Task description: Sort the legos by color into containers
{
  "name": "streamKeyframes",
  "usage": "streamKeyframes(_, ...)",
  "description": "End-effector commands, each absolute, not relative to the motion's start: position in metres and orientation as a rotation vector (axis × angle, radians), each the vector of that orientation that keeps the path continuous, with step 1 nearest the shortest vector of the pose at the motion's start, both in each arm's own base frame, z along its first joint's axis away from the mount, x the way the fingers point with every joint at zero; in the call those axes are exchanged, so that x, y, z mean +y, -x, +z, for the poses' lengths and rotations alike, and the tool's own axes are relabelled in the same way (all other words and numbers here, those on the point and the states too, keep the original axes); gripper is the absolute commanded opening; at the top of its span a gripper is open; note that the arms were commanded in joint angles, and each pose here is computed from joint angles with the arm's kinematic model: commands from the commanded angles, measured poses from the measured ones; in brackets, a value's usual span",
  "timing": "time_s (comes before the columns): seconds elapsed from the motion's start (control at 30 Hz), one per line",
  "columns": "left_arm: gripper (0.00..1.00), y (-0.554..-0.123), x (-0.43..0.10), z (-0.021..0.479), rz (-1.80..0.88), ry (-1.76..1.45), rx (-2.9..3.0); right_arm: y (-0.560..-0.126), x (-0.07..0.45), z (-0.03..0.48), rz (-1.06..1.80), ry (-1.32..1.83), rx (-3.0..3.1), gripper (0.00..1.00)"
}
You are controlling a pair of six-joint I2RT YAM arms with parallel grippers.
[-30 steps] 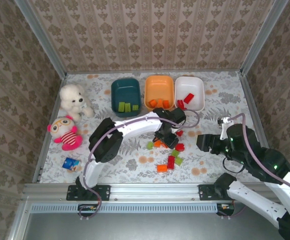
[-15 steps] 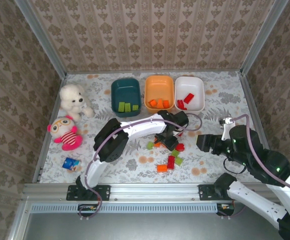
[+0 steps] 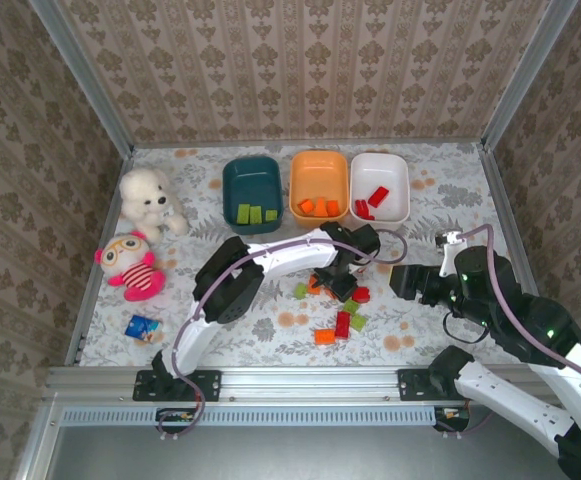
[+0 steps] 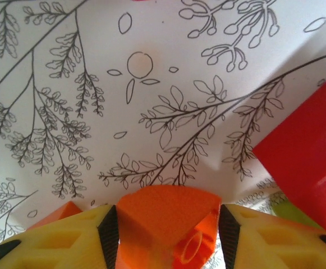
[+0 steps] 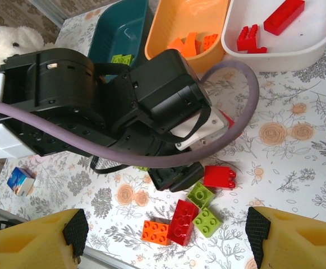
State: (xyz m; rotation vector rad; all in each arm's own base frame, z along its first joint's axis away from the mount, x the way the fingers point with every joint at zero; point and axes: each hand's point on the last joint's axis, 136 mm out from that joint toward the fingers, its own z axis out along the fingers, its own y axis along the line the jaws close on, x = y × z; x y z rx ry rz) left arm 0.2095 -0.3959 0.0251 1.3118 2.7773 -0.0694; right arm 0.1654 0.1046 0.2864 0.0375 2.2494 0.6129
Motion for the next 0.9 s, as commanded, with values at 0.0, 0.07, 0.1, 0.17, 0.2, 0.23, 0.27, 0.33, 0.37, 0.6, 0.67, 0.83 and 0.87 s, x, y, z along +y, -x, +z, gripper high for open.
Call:
streamKeyframes(0.0, 0.47, -0.201, -0.387, 0.008, -0.015, -1.362, 2.82, -0.167, 0.108, 0.284, 0.624, -0.044, 2.258, 0.77)
streamKeyframes(0.07, 0.47, -0.201, -0.387, 0.007, -0.02, -1.364, 2.82, -0.168, 0.108, 0.284, 0.625, -0.046, 2.258, 0.78)
streamKeyframes(0.1, 0.47, -0.201, -0.387, 0.007, -0.019, -1.367, 2.821, -0.168, 0.108, 0.284, 0.625, -0.046, 2.258, 0.78)
streamKeyframes(0.17, 0.47, -0.2, -0.387, 0.007, -0.019, -1.363, 2.823, -0.168, 0.108, 0.282, 0.623, -0.046, 2.263, 0.77)
streamKeyframes(0.2, 0.47, -0.2, -0.387, 0.007, -0.023, -1.364, 2.826, -0.168, 0.108, 0.282, 0.622, -0.046, 2.264, 0.78)
streamKeyframes(0.23, 0.47, -0.198, -0.388, 0.006, -0.028, -1.364, 2.829, -0.168, 0.109, 0.281, 0.62, -0.045, 2.268, 0.78)
streamKeyframes(0.27, 0.48, -0.198, -0.388, 0.006, -0.03, -1.365, 2.832, -0.169, 0.109, 0.281, 0.62, -0.046, 2.267, 0.78)
streamKeyframes(0.33, 0.52, -0.196, -0.387, 0.005, -0.02, -1.368, 2.834, -0.169, 0.11, 0.281, 0.62, -0.044, 2.27, 0.78)
streamKeyframes(0.37, 0.54, -0.195, -0.386, 0.005, -0.008, -1.367, 2.833, -0.169, 0.11, 0.281, 0.621, -0.042, 2.269, 0.78)
streamKeyframes(0.6, 0.56, -0.194, -0.378, 0.008, 0.066, -1.382, 2.815, -0.171, 0.111, 0.279, 0.617, -0.042, 2.272, 0.78)
streamKeyframes(0.67, 0.56, -0.194, -0.373, 0.007, 0.12, -1.387, 2.804, -0.172, 0.111, 0.278, 0.615, -0.04, 2.276, 0.78)
streamKeyframes(0.83, 0.56, -0.193, -0.367, 0.002, 0.213, -1.408, 2.778, -0.172, 0.111, 0.277, 0.611, -0.041, 2.277, 0.78)
streamKeyframes(0.87, 0.56, -0.192, -0.367, 0.001, 0.219, -1.413, 2.774, -0.172, 0.111, 0.277, 0.612, -0.041, 2.277, 0.78)
